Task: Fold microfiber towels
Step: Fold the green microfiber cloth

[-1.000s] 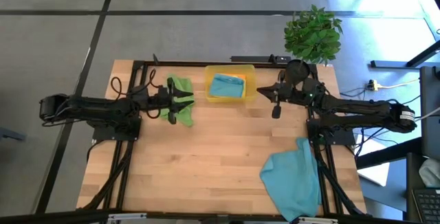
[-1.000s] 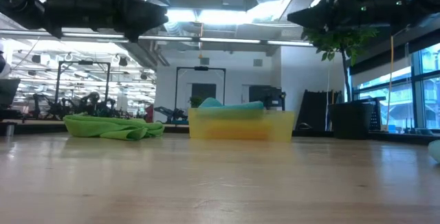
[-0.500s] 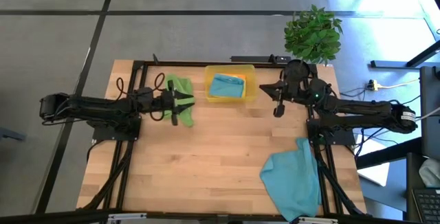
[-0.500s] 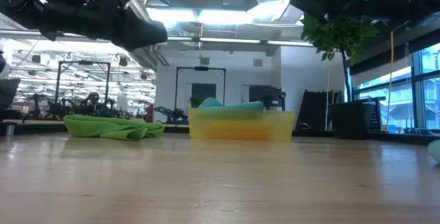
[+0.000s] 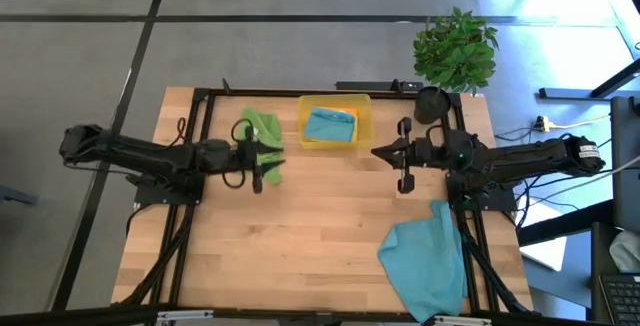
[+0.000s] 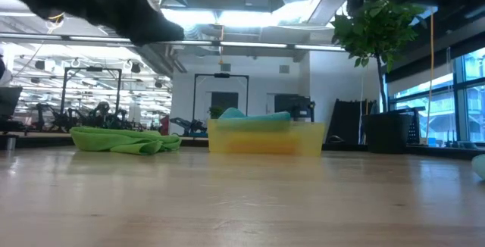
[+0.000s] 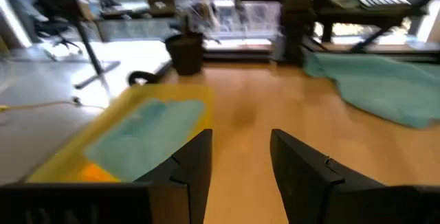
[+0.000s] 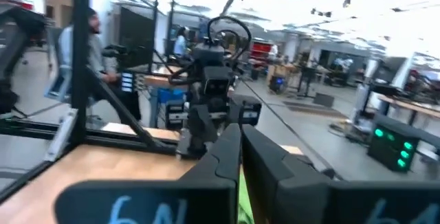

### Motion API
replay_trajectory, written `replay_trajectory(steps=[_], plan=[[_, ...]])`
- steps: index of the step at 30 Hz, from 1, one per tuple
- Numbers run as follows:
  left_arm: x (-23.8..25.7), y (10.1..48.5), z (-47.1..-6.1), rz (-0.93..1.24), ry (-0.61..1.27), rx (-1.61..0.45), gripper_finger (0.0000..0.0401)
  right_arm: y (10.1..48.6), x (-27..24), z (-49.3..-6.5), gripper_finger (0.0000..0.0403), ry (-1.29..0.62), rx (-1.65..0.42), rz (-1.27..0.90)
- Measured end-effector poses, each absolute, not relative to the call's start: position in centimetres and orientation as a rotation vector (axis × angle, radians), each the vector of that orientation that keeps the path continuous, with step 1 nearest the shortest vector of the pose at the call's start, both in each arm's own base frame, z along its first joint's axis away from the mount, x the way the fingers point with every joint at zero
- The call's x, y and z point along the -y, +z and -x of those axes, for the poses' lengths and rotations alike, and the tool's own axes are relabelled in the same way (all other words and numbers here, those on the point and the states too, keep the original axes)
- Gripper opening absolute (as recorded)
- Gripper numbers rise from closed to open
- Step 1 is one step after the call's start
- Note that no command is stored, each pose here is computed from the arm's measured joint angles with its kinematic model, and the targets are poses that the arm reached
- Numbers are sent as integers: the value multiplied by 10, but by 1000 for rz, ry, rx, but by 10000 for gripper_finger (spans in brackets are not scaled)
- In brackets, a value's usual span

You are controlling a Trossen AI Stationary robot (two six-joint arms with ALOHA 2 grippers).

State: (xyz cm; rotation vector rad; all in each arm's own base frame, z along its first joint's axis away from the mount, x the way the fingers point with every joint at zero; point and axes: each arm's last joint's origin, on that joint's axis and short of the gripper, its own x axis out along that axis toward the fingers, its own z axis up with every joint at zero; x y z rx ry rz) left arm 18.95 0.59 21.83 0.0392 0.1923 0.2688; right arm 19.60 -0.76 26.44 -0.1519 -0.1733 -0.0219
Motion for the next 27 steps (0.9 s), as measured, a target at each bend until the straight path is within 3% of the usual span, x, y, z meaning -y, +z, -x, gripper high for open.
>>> replay_trajectory(steps=[7,24,27], plan=[[32,228,-189,-46,141,-214,137,269,-2,-200,17,27,118,220],[23,215,-185,-8,305,-331,137,268,0,-204,17,-44,49,162],[15,206,-183,37,448,-448,137,263,0,-208,17,-41,23,113]])
